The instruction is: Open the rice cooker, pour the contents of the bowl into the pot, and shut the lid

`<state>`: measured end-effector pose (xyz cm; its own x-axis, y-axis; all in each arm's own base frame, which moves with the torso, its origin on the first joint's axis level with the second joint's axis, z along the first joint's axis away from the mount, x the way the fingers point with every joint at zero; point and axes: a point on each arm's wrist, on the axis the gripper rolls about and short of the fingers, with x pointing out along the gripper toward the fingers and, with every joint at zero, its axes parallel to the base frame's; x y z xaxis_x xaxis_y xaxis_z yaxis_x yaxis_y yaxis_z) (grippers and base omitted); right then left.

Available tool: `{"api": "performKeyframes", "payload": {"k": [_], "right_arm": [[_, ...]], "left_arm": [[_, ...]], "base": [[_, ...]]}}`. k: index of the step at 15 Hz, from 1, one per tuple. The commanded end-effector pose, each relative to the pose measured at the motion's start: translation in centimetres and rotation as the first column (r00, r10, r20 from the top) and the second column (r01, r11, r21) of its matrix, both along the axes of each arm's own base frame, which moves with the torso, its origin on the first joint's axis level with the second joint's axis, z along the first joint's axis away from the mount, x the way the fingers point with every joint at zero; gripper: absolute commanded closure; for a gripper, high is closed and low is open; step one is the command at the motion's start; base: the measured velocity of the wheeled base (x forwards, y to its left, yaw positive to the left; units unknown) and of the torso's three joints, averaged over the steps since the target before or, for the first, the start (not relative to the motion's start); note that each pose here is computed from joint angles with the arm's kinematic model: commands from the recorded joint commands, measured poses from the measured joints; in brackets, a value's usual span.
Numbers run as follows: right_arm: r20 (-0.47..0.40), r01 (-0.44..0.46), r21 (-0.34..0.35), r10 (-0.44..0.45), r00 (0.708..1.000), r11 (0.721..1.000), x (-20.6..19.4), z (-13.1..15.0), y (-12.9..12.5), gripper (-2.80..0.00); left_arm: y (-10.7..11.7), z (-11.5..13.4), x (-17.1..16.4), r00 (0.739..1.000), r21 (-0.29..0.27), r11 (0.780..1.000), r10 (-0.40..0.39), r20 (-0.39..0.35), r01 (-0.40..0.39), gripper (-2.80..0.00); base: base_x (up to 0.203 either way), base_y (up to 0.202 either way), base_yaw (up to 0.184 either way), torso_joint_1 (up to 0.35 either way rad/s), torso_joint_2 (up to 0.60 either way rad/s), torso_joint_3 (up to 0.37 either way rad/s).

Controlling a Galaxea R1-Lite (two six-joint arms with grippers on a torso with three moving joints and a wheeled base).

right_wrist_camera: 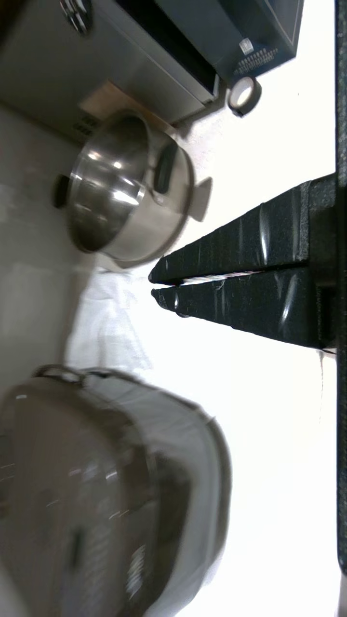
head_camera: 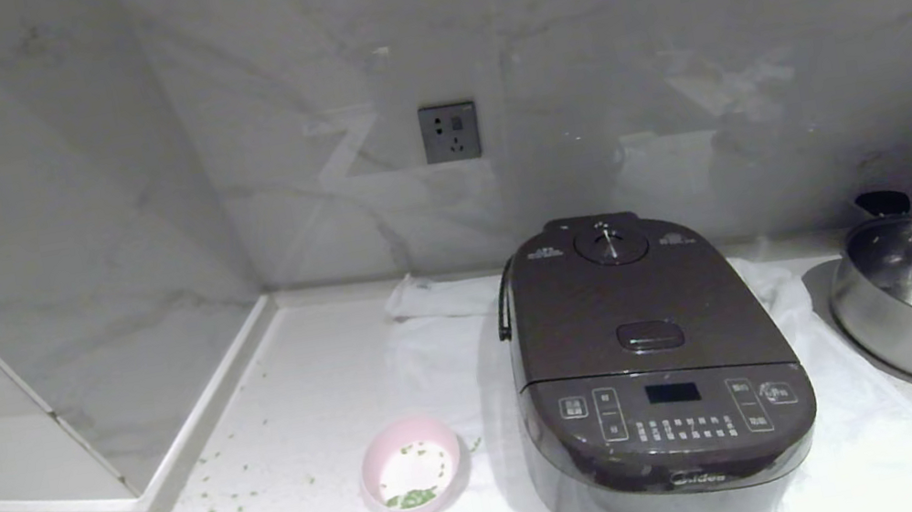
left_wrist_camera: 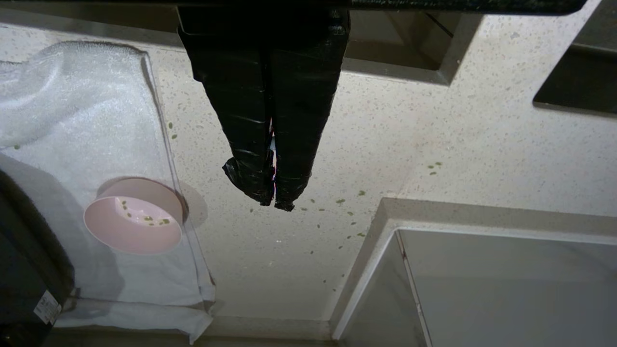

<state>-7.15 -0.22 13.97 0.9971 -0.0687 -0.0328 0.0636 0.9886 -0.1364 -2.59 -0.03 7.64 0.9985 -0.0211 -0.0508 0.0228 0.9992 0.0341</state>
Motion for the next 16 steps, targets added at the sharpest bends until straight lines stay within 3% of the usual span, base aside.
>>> {"api": "performKeyframes", "payload": {"k": [1, 5, 7, 10, 16], "right_arm": [[-0.021, 0.0, -0.018, 0.0, 1.0, 1.0, 1.9, -2.2, 0.0, 0.0], [-0.012, -0.008, -0.04, 0.007, 1.0, 0.999, 4.2, -5.4, 0.0, 0.0], [0.042, -0.04, -0.034, 0.041, 0.998, 0.999, 4.6, -5.7, 0.1, 0.0], [0.026, -0.116, 0.005, 0.116, 0.993, 0.993, 4.9, -6.6, 0.3, 0.0], [0.031, -0.122, 0.017, 0.121, 0.992, 0.992, 4.9, -6.5, 0.3, 0.0]], "left_arm": [[0.0, 0.0, 0.0, 1.0, 0.0, 1.0, 0.0, -0.001, 0.0, 0.0], [0.0, 0.0, 0.0, 1.0, 0.0, 1.0, 0.0, -0.001, 0.0, 0.0], [0.0, 0.0, 0.0, 1.0, 0.0, 1.0, 0.0, 0.001, 0.0, 0.0], [0.0, 0.0, 0.0, 1.0, 0.0, 1.0, -0.002, 0.002, 0.002, 0.0], [0.0, 0.0, 0.0, 1.0, -0.018, 1.0, 0.014, 0.004, -0.014, 0.0]], "base": [[0.0, 0.0, 0.0, 0.0, 0.0, 0.0], [0.0, 0.0, 0.0, 0.0, 0.0, 0.0], [0.0, 0.0, 0.0, 0.0, 0.0, 0.0], [0.0, 0.0, 0.0, 0.0, 0.0, 0.0], [0.0, 0.0, 0.0, 0.0, 0.0, 0.0]]}}
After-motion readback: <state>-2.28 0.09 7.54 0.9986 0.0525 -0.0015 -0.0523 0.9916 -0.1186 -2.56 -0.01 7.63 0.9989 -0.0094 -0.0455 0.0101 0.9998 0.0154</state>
